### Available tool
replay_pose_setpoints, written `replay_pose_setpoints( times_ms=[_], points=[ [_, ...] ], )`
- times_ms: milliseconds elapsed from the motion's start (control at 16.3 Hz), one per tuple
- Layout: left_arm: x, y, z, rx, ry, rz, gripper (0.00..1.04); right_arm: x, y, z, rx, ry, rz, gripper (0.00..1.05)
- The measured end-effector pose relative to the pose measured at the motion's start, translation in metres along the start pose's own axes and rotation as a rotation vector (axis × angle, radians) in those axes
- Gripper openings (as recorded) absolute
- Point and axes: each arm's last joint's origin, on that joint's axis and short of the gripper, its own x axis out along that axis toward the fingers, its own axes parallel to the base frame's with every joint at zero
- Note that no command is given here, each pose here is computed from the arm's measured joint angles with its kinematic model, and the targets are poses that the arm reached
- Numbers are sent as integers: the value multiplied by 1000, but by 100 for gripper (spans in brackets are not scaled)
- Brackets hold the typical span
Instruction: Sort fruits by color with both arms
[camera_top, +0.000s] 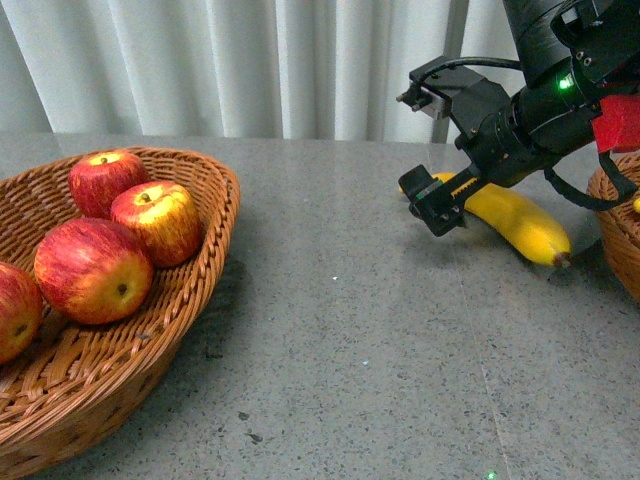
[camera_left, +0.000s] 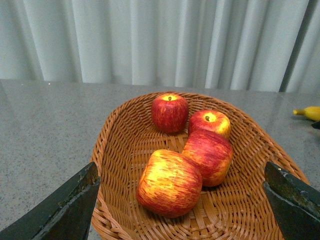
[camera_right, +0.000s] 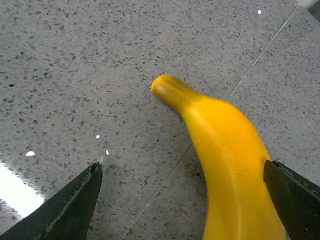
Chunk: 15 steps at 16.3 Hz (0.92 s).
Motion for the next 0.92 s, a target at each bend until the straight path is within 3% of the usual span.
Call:
replay_pose_setpoints(
  times_ms=[430,676,738,922],
  points=[
    [0,0,0,0,0,0,98,6,-4,-3,-28,12,-43,98],
    [0,0,0,0,0,0,98,12,9,-3,-71,-5,-43,98],
    [0,0,0,0,0,0,98,13,13,-2,-78,-3,-51,95],
    [0,0,0,0,0,0,98,15,18,0,-91,-14,-50,63]
  ],
)
